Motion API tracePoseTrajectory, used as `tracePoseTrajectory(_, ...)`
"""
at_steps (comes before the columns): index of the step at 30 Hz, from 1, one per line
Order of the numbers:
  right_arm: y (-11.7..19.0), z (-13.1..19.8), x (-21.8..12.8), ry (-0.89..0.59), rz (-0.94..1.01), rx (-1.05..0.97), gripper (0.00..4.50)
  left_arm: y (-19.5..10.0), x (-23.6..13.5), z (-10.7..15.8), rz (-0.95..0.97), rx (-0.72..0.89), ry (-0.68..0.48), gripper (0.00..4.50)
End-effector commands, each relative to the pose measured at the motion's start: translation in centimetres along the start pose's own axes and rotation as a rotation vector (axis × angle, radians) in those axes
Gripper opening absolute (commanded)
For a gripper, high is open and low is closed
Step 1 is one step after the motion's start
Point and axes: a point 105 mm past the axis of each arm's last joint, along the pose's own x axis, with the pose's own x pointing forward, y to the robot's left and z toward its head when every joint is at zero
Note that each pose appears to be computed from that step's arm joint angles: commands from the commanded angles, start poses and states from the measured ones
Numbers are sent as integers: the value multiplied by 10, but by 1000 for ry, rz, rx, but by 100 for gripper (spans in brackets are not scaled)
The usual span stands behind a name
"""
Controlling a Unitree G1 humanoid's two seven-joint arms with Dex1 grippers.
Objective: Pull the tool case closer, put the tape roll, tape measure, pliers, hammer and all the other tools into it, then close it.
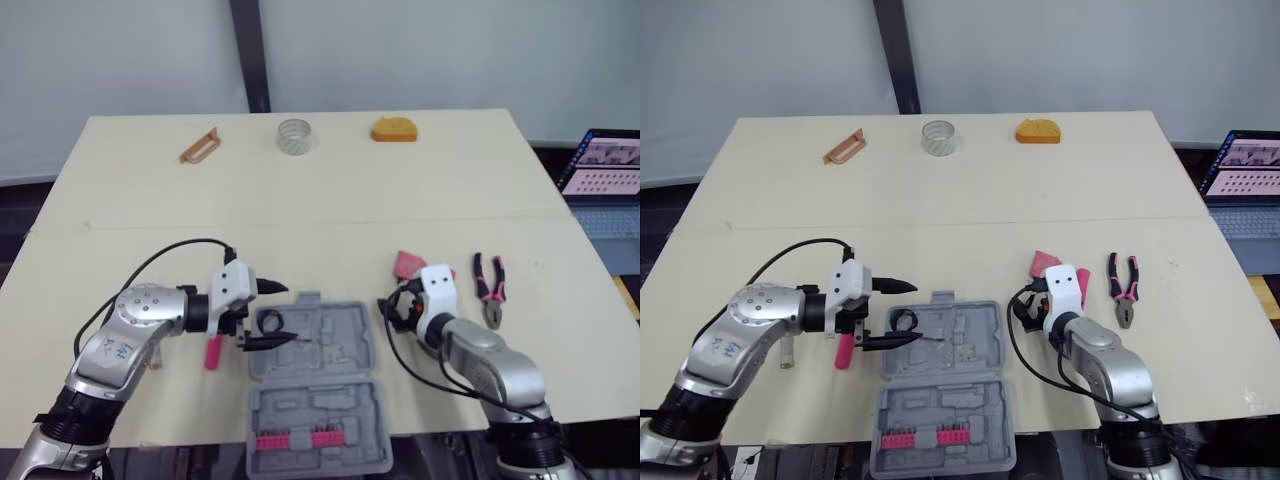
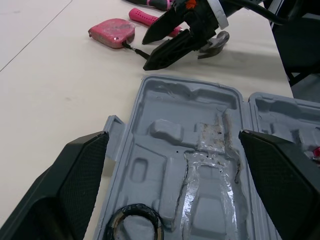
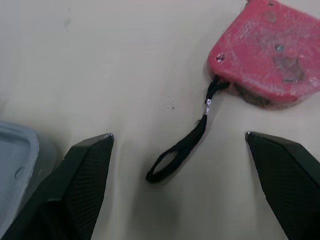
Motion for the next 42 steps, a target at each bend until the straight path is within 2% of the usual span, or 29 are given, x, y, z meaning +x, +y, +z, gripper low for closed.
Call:
tracePoseTrajectory(1,1,4,5,-23,-4,4,450,-1,0,7,1,45,-11,447)
tracePoseTrajectory(6,2,3,10,-23,-4,18,450,-1,1,8,7,49,-11,447)
tracePoseTrajectory(8,1,2,11,-22,-11,23,395,-1,1,9,7,51,-10,450)
tracePoseTrajectory(9,0,1,12,-21,-14,23,395,-2,1,9,7,52,-11,450)
tracePoseTrajectory(12,-1,0,13,-15,-18,16,287,-3,2,10,7,53,-12,450)
tracePoseTrajectory(16,0,-3,15,-10,-13,17,92,-3,3,10,9,53,-13,450)
tracePoseTrajectory(30,3,-5,22,-7,-18,20,92,-2,6,12,9,59,-19,450)
tracePoseTrajectory(33,0,-8,19,0,-22,24,5,-3,5,10,1,64,-10,450)
tracePoseTrajectory(42,16,-11,-4,17,124,-4,5,-10,8,7,-51,57,-4,450)
